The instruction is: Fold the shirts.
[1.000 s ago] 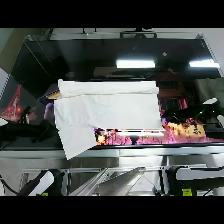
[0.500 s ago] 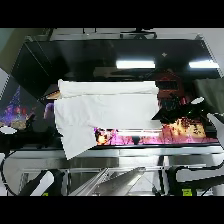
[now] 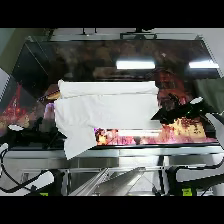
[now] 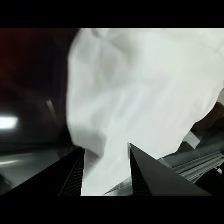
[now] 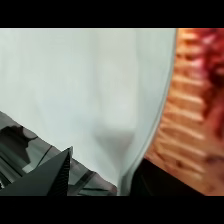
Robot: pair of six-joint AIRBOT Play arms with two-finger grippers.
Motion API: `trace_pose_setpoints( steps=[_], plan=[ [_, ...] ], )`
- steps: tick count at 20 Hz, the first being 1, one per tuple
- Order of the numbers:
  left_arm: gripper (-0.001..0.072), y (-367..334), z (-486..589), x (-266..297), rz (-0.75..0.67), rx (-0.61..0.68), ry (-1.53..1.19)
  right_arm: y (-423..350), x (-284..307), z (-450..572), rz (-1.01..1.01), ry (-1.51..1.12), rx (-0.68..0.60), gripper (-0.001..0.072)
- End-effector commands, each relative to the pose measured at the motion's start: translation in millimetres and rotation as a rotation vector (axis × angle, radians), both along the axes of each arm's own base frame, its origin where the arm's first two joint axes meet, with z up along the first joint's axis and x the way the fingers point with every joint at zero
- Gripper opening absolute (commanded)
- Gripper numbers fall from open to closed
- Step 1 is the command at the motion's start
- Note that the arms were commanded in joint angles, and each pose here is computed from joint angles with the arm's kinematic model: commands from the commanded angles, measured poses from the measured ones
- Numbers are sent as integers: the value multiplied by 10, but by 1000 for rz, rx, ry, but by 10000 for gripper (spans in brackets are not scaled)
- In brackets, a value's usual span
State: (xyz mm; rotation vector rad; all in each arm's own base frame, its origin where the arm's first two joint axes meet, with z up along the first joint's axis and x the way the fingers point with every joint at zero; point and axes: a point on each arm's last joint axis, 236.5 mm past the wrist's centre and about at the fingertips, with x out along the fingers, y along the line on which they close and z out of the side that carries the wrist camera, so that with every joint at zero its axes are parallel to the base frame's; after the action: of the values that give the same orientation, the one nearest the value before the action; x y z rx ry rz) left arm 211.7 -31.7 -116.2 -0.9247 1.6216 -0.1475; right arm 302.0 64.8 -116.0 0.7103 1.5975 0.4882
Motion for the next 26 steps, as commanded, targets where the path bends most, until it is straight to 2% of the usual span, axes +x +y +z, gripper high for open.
trace_pose_setpoints(
  steps=[1,3,6,12,16,21,26],
  plan=[
    [332,95,18,208,-19,15,-64,5,-81,24,28,19,10,464],
    [332,151,36,47,-77,33,-4,-27,-75,26,19,18,12,464],
    [332,214,-55,31,-53,89,-14,-87,-65,26,-1,18,12,464],
    [332,122,54,-92,-75,59,-3,-100,-94,32,2,29,14,464],
    [332,142,327,-37,-79,109,-97,-142,-90,26,-5,25,11,464],
    [331,381,342,83,-48,247,-165,-155,-70,12,-2,10,4,464],
    [331,337,101,34,-69,191,-93,-134,-104,36,8,21,17,464]
  ],
)
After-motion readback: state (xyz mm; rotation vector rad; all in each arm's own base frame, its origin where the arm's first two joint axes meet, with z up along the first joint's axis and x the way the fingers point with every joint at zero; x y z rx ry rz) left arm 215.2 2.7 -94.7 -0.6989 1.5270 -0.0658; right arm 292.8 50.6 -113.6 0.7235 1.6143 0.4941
